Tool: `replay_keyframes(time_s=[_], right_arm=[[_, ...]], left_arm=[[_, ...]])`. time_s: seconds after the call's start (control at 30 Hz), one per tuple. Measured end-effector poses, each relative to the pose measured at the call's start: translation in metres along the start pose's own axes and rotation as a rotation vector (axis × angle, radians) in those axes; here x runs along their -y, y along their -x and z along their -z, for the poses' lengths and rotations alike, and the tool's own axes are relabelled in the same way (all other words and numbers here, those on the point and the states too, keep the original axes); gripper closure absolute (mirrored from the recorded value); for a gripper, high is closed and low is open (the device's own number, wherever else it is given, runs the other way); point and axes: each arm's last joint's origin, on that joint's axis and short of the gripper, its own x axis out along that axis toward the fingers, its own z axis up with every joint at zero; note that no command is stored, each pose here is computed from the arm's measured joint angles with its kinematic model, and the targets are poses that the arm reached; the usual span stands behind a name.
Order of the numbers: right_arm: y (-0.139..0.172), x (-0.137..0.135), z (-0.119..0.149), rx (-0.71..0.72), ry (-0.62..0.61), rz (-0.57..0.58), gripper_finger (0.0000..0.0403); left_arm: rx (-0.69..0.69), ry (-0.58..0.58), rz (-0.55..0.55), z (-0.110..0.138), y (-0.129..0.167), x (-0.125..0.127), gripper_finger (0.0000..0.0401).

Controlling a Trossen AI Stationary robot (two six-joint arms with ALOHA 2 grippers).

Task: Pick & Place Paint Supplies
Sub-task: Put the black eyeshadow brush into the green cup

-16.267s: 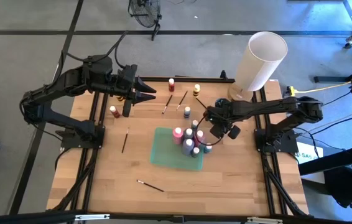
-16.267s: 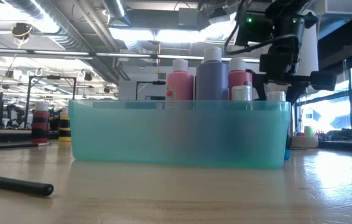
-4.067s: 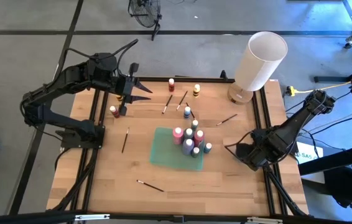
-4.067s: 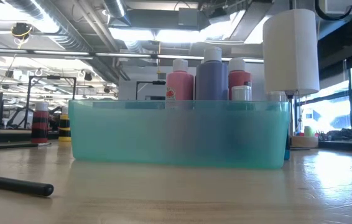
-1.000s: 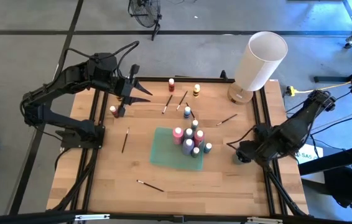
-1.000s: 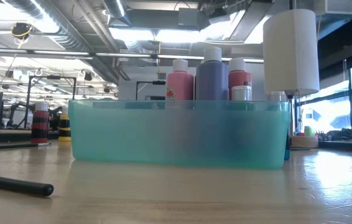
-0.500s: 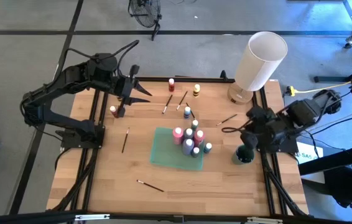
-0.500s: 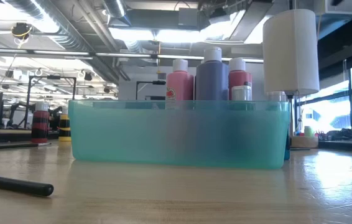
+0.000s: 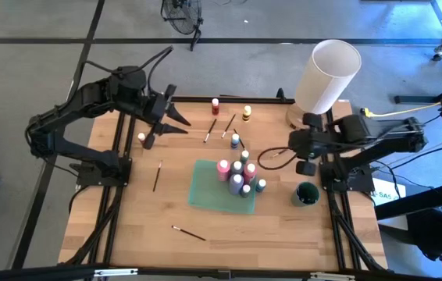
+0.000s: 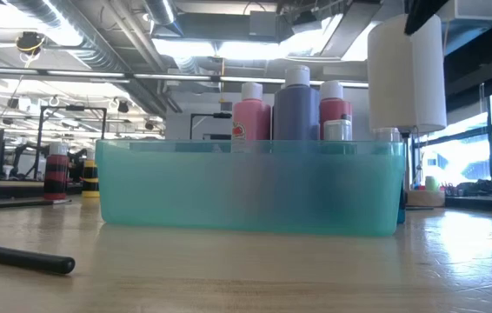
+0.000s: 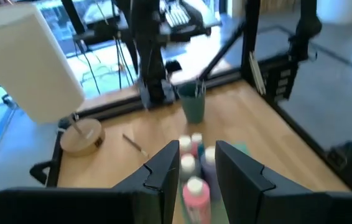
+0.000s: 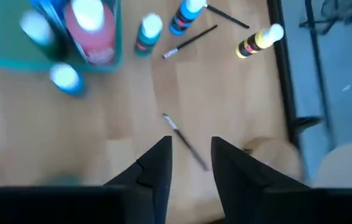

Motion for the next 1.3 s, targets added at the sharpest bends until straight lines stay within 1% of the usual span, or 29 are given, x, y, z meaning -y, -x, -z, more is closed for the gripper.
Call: replay_keyframes(time_s=[0.2, 0.27, 0.4, 0.57, 0.73, 0.9, 1.07, 1.2, 1.3], right_arm=[[-0.029, 0.011, -0.023, -0.062, 0.236, 0.046, 0.0297], [-0.037, 0.015, -0.030, -0.072, 0.292, 0.091, 0.0298], [-0.049, 0.019, -0.038, -0.088, 0.284, 0.172, 0.0298], [-0.054, 0.018, -0.041, -0.105, 0.292, 0.187, 0.0298], [-0.058, 0.016, -0.043, -0.120, 0.339, 0.143, 0.0298], [-0.060, 0.016, -0.043, -0.130, 0.346, 0.121, 0.0298], [-0.060, 0.016, -0.042, -0.137, 0.359, 0.113, 0.0298], [-0.061, 0.019, -0.040, -0.156, 0.335, 0.079, 0.0288], [-0.063, 0.023, -0.037, -0.191, 0.272, 0.042, 0.0266]], left_arm=[[0.105, 0.052, 0.010, -0.013, -0.018, -0.002, 0.0303], [0.123, 0.086, 0.026, -0.016, -0.030, -0.004, 0.0303], [0.090, 0.155, 0.064, -0.013, -0.053, -0.004, 0.0303], [0.066, 0.212, 0.094, -0.012, -0.068, 0.000, 0.0303], [0.108, 0.231, 0.097, -0.017, -0.070, 0.001, 0.0303], [0.138, 0.222, 0.091, -0.020, -0.070, 0.000, 0.0303], [0.138, 0.223, 0.090, -0.020, -0.070, 0.000, 0.0303], [0.138, 0.225, 0.091, -0.020, -0.070, 0.000, 0.0303], [0.138, 0.224, 0.091, -0.020, -0.070, 0.000, 0.0303]])
